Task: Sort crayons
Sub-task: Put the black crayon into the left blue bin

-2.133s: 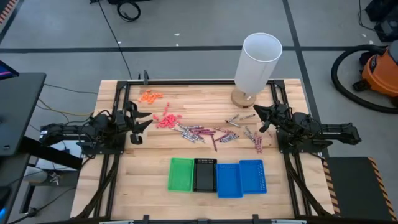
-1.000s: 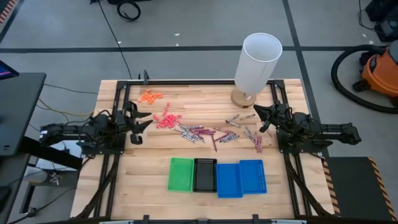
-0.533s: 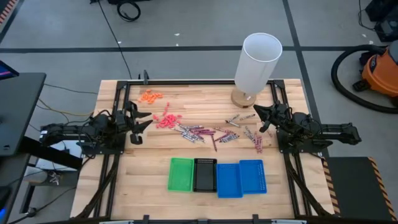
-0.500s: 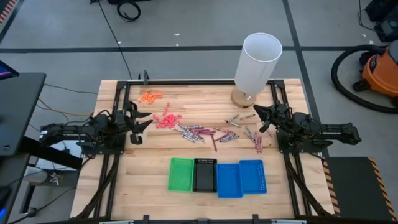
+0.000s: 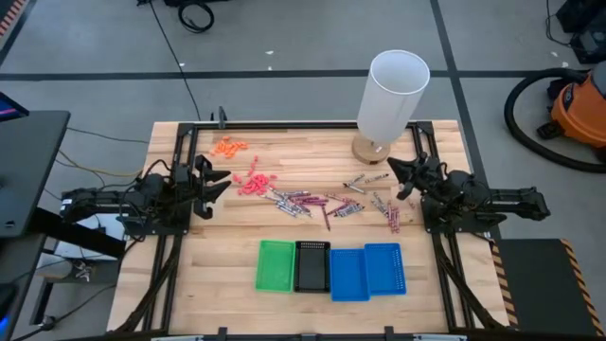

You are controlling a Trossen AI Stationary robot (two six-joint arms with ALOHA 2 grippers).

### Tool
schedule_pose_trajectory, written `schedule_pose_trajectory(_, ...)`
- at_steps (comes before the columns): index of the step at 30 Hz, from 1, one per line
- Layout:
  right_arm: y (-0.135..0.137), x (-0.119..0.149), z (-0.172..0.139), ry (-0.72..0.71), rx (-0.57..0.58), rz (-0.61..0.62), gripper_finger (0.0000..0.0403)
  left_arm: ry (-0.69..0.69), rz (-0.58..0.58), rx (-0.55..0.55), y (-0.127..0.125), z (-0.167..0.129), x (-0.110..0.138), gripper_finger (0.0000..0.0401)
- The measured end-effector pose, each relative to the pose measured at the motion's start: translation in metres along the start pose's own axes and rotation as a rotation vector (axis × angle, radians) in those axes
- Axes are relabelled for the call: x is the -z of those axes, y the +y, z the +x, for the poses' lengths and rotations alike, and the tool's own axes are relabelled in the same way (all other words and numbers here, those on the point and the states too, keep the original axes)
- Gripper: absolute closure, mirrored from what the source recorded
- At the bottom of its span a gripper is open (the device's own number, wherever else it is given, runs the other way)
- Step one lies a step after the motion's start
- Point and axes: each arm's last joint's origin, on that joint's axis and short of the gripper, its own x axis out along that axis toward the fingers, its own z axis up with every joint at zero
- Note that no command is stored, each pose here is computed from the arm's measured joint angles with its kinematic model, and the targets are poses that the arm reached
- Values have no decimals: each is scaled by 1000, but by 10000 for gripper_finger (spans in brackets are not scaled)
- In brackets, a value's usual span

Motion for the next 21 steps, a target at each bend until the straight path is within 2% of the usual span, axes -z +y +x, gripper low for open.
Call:
schedule_pose_trajectory(7,2,-12,-1,-108,-36,94,386,1,-5,0,0,0,0,245)
schedule_pose_trajectory(11,4,-14,-1,-123,-64,92,386,8,-79,-1,0,0,1,245)
schedule_pose_trajectory(16,4,-13,-1,-117,-61,56,386,13,-11,-23,2,0,1,245)
schedule_pose_trajectory(21,4,-9,3,-80,-44,27,386,64,78,-117,10,6,0,245)
